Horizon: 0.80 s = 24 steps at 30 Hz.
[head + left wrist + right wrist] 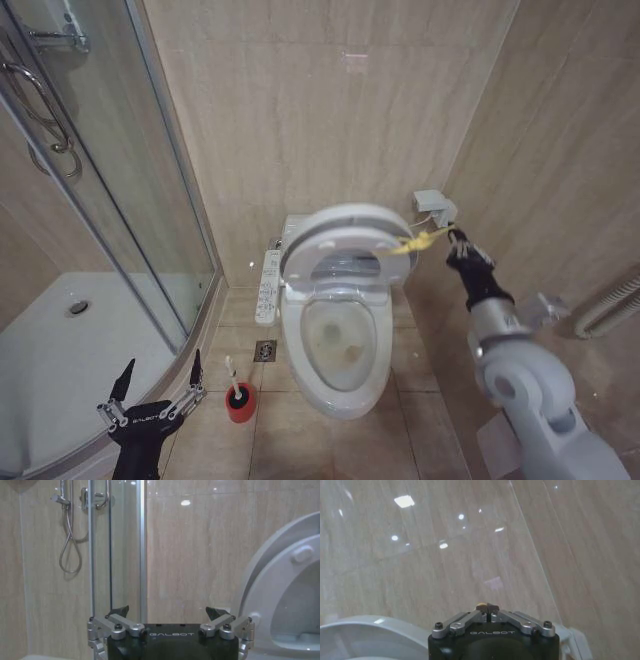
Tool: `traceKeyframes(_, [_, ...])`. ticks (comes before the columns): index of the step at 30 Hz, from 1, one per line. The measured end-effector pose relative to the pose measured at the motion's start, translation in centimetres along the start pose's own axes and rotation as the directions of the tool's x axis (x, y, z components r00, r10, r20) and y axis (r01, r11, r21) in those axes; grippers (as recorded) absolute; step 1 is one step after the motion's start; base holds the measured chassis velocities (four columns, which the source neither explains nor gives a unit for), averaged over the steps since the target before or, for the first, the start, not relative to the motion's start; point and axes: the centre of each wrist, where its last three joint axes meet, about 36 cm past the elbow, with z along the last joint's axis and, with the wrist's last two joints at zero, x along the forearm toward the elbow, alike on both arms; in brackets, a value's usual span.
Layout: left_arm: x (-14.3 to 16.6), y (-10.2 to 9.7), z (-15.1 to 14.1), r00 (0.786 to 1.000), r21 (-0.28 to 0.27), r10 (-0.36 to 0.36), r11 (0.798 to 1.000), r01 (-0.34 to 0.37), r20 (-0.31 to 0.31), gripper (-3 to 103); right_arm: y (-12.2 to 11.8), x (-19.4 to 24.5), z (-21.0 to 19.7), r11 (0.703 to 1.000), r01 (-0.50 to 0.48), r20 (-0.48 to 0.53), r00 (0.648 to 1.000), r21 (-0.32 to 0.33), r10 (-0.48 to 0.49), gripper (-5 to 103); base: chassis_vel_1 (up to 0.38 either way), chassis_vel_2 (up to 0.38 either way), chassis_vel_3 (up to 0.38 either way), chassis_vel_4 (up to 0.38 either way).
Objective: Open the toilet lid, clean the toilet bowl with a toilet brush, close the toilet lid, and flush.
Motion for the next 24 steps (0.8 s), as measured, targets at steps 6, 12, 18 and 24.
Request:
traceKeyframes(6, [0.0, 0.0, 0.0, 1.0, 0.0, 0.0, 1.0, 0.0, 0.0, 100, 0.4, -4.4, 0.1, 1.0, 0.002, 0.041, 0.999, -0.024, -0.001, 1, 0.0, 0.0, 0.0, 0.0])
traceKeyframes(12, [0.0, 0.0, 0.0, 1.0, 0.0, 0.0, 1.0, 0.0, 0.0, 100, 1.3, -8.4, 0.0, 0.998, 0.008, 0.081, 0.997, -0.054, -0.003, 1, 0.0, 0.0, 0.0, 0.0])
traceKeyframes(18, [0.0, 0.0, 0.0, 1.0, 0.0, 0.0, 1.0, 0.0, 0.0, 100, 2.1, -13.6, 0.7, 0.998, 0.037, 0.126, 0.992, -0.058, -0.03, 1, 0.0, 0.0, 0.0, 0.0])
traceKeyframes(24, [0.0, 0.0, 0.0, 1.0, 0.0, 0.0, 1.0, 0.0, 0.0, 100, 4.3, -18.3, 3.0, 0.996, 0.058, 0.164, 0.985, -0.062, -0.047, 1, 0.0, 0.0, 0.0, 0.0])
